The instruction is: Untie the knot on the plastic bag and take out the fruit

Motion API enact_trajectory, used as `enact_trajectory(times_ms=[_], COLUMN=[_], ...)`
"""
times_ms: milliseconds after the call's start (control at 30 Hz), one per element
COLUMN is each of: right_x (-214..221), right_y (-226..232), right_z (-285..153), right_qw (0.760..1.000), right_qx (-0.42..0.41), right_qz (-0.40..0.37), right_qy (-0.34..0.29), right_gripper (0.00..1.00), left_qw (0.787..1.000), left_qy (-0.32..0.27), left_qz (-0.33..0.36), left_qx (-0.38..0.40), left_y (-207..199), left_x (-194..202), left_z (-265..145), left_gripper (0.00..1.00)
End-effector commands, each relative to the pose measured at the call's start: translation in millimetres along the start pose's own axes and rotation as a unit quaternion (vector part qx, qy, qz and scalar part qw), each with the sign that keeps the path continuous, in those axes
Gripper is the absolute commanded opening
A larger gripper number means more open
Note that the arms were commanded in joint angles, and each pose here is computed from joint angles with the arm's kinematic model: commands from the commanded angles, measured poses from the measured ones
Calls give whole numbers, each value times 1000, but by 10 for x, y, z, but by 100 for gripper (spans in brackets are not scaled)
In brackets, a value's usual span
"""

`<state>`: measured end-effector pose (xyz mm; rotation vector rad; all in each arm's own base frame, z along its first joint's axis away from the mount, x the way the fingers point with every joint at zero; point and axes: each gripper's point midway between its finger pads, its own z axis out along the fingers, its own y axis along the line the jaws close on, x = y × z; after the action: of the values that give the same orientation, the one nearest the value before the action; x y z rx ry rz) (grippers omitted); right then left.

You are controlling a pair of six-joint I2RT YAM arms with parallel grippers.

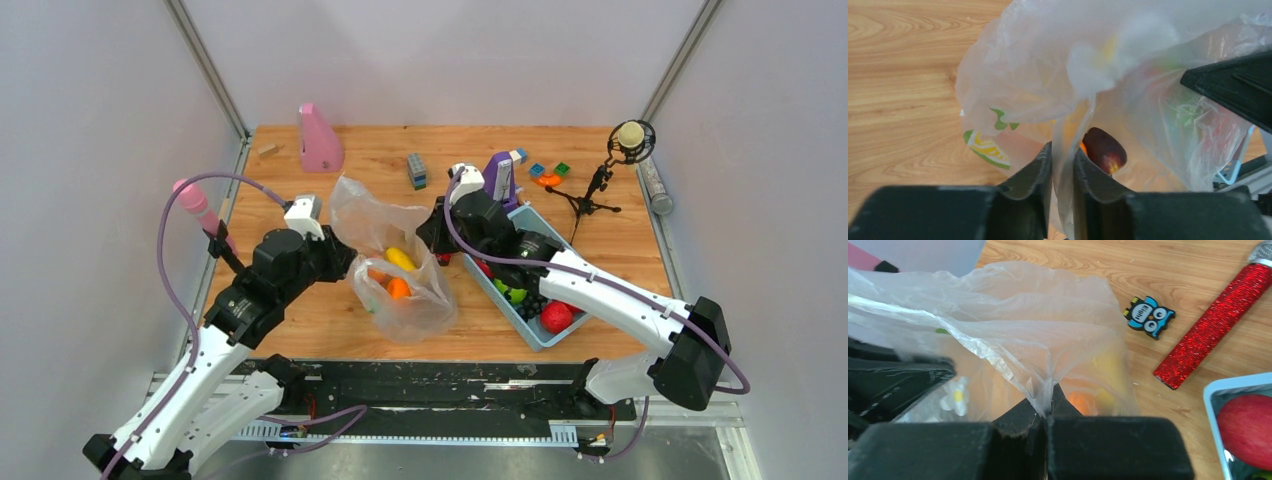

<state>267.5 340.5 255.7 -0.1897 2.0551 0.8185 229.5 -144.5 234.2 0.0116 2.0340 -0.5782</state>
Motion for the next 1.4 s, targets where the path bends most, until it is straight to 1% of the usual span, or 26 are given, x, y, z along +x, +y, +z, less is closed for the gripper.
enact_trajectory(times_ms=[0, 67, 133, 200, 300, 467, 700, 867, 1067, 1167, 1367], right_x=[-175, -197, -212, -233, -249, -318, -417, -577, -708, -752, -855], right_y=[-138, -230, -336, -449, -592, -705, -848, -934, -979, -1017, -1141], right_z=[-33, -70, -104, -134, -170, -265, -353, -439, -531, -548, -585], right_qw=[999, 999, 999, 999, 998, 994, 985, 973, 960, 952, 927], right_qx=[12, 21, 30, 38, 48, 63, 95, 129, 147, 158, 191], right_qz=[6, 6, 4, -2, -23, -84, -136, -184, -233, -258, -321], right_qy=[-32, -34, -36, -37, -33, -38, -37, -43, -47, -47, -43], right_gripper=[0, 0, 0, 0, 0, 0, 1, 2, 6, 7, 8], left_qw=[999, 999, 998, 998, 997, 993, 988, 982, 970, 964, 945], left_qy=[-21, -17, -15, -16, -19, -31, -42, -42, -39, -26, 0], left_qz=[0, 1, 0, 0, 8, 33, 74, 115, 162, 179, 204], left_qx=[-35, -48, -59, -67, -78, -104, -128, -147, -178, -197, -256], left_y=[147, 194, 232, 261, 302, 370, 441, 503, 599, 660, 863], left_x=[-60, -48, -44, -49, -78, -239, -390, -479, -604, -601, -585], left_z=[-122, -141, -166, -191, -232, -334, -454, -535, -622, -612, -619], left_gripper=[17, 8, 3, 2, 2, 1, 0, 0, 0, 0, 0])
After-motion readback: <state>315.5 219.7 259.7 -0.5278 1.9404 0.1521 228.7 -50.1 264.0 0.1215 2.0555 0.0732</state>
